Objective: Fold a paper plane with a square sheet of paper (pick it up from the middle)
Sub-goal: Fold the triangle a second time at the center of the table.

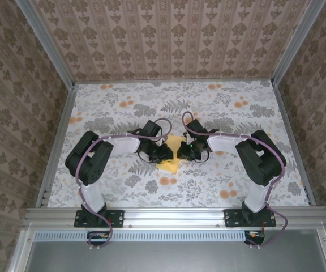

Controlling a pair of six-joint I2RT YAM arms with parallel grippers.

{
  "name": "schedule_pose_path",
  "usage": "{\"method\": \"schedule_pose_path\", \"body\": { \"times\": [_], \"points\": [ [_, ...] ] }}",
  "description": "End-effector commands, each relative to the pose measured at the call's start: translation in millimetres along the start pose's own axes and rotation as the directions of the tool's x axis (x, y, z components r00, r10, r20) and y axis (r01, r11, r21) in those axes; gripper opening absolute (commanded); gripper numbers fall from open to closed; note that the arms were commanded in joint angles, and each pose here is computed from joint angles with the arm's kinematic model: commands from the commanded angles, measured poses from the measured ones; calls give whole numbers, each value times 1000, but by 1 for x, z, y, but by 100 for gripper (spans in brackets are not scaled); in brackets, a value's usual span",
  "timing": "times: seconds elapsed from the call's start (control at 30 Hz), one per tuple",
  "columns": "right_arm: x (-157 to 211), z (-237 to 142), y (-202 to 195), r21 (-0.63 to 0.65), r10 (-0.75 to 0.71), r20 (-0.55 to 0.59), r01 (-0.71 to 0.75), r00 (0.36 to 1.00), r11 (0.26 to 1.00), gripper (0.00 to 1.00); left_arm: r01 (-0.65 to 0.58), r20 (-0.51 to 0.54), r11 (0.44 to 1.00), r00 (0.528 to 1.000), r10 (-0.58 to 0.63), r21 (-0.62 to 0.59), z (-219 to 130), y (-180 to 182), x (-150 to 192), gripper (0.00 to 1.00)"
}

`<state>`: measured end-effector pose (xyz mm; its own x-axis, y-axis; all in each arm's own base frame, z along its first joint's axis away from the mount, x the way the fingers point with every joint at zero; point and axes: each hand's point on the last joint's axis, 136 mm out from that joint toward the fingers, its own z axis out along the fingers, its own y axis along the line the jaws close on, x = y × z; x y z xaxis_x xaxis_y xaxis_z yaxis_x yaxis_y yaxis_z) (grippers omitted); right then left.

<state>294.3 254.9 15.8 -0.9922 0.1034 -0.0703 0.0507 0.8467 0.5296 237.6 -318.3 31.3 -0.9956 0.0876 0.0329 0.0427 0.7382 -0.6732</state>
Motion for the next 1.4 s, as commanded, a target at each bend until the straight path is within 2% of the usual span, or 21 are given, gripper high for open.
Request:
{"method": "schedule_pose_path", "body": {
  "times": [0.0, 0.23, 0.67, 0.93, 1.37],
  "points": [
    [1, 3, 5, -9, -18, -20, 18, 1000, 1000, 13, -44, 61, 999, 997, 43, 14, -18, -14, -6, 24],
    [1, 4, 4, -5, -23, -19, 23, 1000, 1000, 13, -10, 99, 1000, 995, 12, -17, -21, 0, -17, 23],
    [1, 1, 8, -17, -38, -19, 37, 999, 999, 13, 20, 95, 998, 995, -15, -59, -9, 14, -27, 23],
    [-7, -21, 28, -77, -71, 49, 75, 996, 994, 13, 70, 100, 987, 993, -56, -144, -8, 35, -21, 23],
    [42, -22, 49, -55, -151, -2, 150, 989, 987, 13, 93, 104, 985, 992, -78, -145, -7, 38, -19, 22]
  ]
}}
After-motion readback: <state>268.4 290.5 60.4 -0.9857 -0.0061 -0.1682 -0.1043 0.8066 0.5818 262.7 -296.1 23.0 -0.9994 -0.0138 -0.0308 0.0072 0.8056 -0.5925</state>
